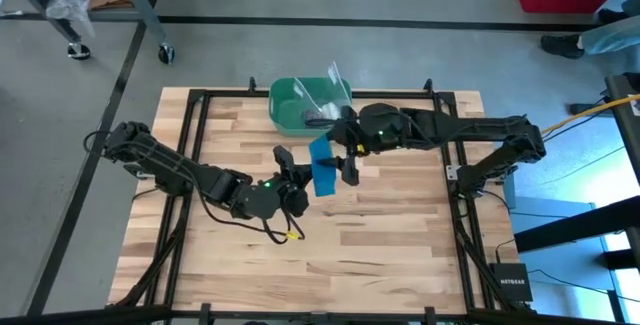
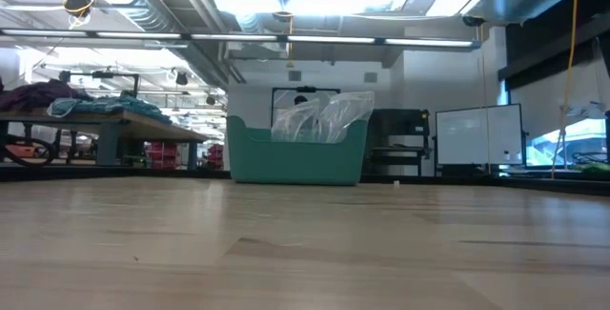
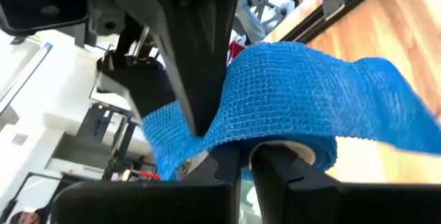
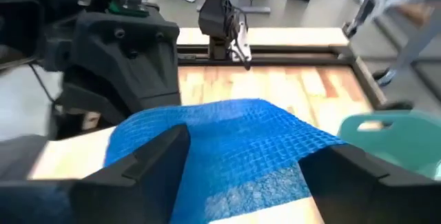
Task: Roll bandage
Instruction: Roll the blue bandage
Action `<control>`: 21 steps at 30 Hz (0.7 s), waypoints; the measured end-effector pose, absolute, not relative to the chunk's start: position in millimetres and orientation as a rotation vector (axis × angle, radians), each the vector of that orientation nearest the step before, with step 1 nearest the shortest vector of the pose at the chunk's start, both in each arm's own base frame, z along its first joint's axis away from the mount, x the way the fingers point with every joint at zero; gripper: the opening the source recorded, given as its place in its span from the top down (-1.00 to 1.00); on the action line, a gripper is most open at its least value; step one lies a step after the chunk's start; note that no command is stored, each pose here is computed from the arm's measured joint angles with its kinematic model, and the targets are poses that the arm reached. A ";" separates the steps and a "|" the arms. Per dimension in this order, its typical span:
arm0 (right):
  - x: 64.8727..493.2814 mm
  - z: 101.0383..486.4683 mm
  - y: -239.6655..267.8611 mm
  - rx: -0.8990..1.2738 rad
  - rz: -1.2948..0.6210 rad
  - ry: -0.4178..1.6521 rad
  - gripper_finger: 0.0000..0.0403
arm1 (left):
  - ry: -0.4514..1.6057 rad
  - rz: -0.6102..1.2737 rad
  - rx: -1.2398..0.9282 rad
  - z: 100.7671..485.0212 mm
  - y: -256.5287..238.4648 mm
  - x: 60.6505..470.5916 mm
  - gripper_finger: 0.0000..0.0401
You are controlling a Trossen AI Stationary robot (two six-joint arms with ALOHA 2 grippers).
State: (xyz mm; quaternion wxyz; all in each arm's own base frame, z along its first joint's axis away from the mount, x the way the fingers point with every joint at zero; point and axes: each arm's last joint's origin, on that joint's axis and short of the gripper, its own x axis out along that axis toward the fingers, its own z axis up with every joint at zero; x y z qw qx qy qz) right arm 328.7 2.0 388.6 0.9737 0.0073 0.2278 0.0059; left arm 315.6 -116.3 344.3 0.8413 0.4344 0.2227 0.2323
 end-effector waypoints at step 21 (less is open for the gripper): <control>295.3 406.9 4.2 0.411 -0.005 0.485 -0.33 | 0.467 0.502 0.907 345.7 -116.0 315.0 0.92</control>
